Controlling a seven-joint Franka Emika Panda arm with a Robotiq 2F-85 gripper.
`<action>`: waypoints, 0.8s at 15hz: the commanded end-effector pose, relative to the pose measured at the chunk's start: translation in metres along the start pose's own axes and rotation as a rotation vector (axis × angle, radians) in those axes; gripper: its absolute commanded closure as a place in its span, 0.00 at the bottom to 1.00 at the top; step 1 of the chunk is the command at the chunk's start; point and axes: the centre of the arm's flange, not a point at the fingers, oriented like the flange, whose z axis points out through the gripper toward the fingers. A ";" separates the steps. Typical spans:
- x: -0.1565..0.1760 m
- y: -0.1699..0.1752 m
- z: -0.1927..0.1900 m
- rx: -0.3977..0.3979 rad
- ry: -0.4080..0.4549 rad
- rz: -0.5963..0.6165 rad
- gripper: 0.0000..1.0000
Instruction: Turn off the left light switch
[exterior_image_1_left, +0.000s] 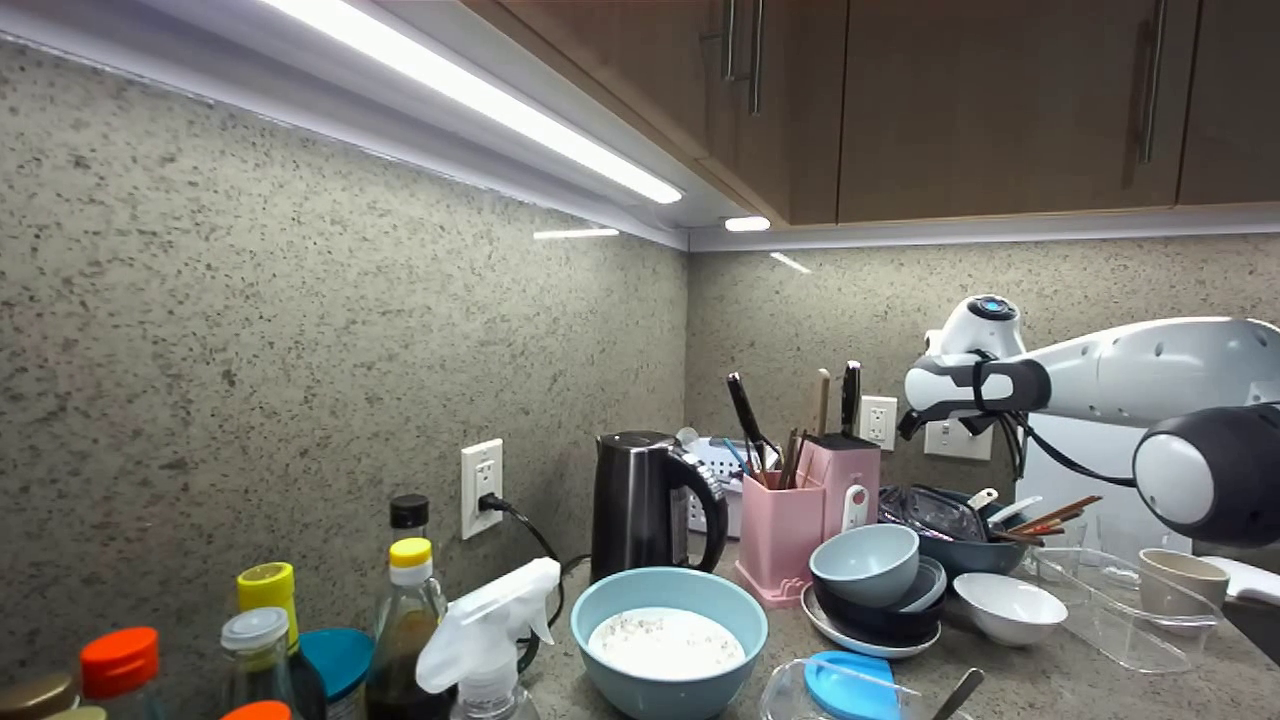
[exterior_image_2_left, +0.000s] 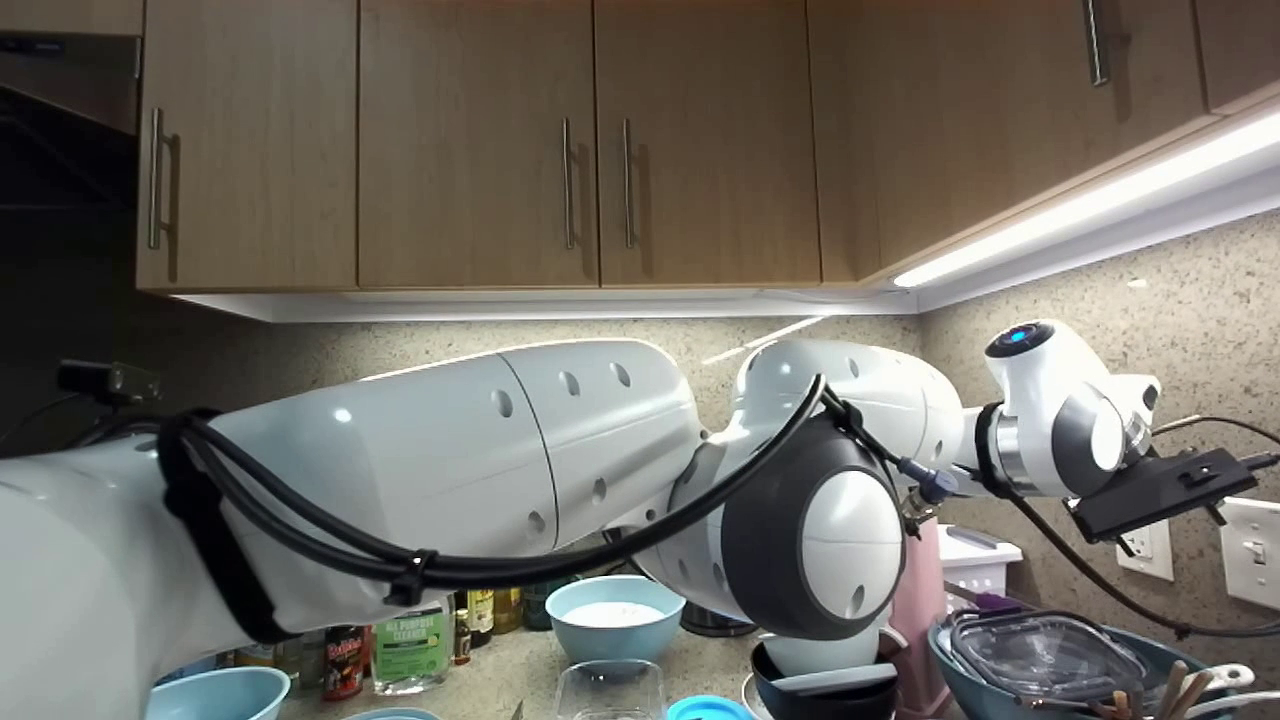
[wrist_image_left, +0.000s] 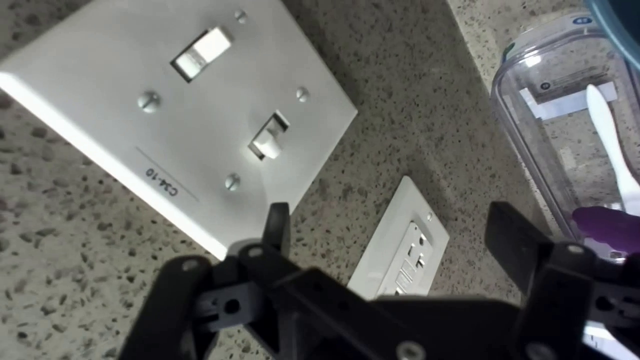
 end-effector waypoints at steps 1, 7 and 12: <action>0.000 -0.001 0.001 0.001 -0.001 0.000 0.00; -0.001 0.027 0.023 -0.034 -0.039 0.030 0.00; -0.007 0.044 0.026 -0.032 -0.045 0.032 0.00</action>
